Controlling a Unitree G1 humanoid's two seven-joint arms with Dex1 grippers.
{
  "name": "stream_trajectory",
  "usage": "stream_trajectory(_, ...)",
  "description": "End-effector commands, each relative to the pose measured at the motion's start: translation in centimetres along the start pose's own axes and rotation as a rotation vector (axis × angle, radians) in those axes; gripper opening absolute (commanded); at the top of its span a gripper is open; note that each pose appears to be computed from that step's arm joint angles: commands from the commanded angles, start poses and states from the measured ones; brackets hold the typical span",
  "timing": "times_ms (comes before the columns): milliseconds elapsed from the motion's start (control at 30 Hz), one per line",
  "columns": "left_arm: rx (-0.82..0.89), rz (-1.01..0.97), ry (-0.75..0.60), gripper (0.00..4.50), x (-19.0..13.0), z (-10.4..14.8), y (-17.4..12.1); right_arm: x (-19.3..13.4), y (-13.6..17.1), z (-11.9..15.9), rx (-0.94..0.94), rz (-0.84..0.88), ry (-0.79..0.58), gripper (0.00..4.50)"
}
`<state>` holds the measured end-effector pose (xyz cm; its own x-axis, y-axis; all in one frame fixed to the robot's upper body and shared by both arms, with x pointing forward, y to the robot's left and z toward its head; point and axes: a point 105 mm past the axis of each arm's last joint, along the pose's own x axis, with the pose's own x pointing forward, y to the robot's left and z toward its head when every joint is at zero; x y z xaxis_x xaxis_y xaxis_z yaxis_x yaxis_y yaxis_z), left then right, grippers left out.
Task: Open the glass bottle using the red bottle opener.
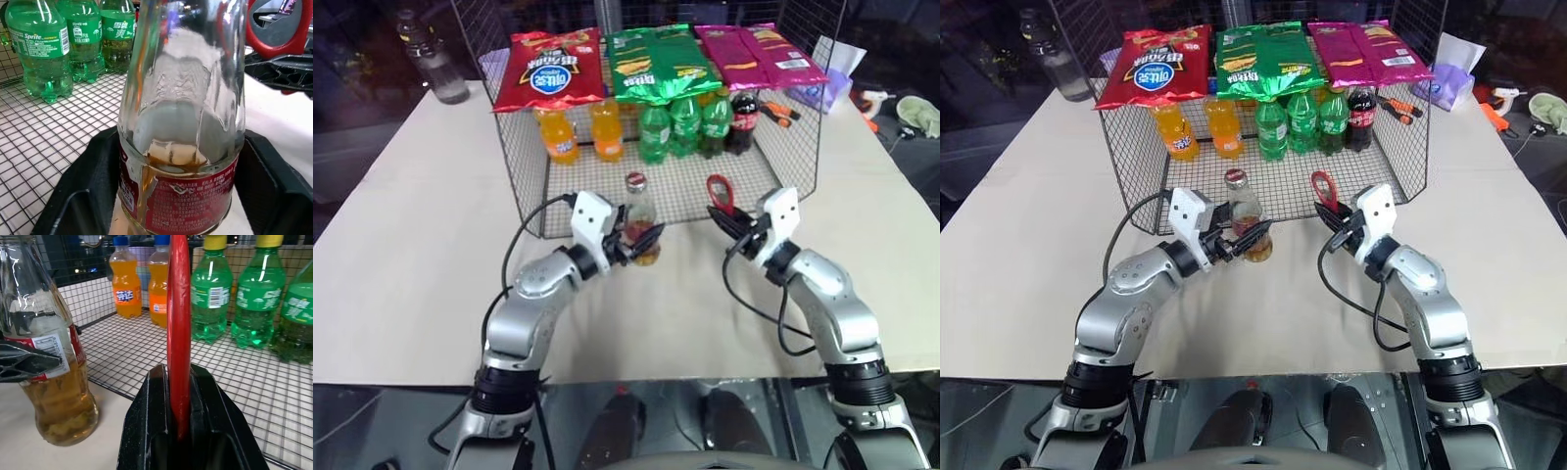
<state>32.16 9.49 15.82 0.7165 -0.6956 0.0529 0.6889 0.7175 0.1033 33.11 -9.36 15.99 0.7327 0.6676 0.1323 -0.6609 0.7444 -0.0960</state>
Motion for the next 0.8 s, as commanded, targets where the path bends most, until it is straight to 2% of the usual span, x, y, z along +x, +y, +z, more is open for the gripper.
stream_trajectory(33,0.029,0.002,-0.062,4.48,-0.3,1.2,-0.1,0.1,0.3,1.4,-0.044,0.018,-0.048,0.00)
stream_trajectory(200,0.048,0.026,-0.082,4.48,-0.5,1.3,0.2,0.1,0.3,1.4,-0.049,0.021,-0.050,0.00)
stream_trajectory(400,0.062,0.029,-0.166,4.48,-0.1,3.0,0.2,0.1,0.4,1.1,-0.048,0.022,-0.045,0.00)
stream_trajectory(800,0.058,0.002,-0.180,4.48,0.4,3.3,-0.1,0.2,0.4,0.8,-0.044,0.023,-0.041,0.00)
